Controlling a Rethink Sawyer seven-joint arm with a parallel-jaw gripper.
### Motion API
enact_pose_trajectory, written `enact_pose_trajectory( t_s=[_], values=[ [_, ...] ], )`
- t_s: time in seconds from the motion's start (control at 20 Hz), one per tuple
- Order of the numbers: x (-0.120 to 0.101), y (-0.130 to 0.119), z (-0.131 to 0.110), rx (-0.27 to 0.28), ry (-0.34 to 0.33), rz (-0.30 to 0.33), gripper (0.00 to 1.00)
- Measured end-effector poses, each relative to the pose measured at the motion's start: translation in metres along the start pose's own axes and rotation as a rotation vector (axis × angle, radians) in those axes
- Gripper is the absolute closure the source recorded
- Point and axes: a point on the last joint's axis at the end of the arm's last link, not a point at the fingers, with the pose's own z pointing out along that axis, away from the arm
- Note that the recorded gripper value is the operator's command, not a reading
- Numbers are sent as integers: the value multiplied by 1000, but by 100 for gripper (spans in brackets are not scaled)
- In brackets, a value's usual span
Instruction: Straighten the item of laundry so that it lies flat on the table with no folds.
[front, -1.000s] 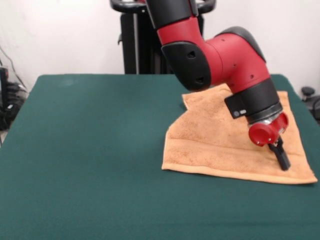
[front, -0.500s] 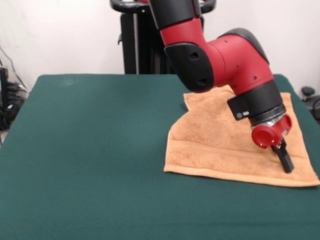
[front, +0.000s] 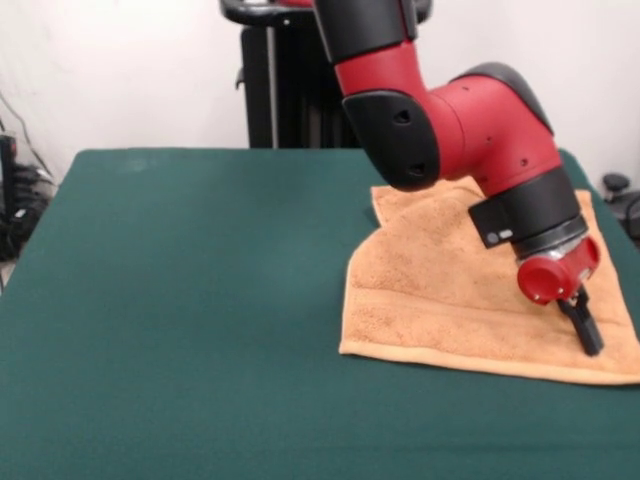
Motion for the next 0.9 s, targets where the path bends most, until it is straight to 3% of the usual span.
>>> enact_pose_trajectory(
  t_s=[0.9],
  values=[
    [-10,1,10,32,8,-4,100]
  ],
)
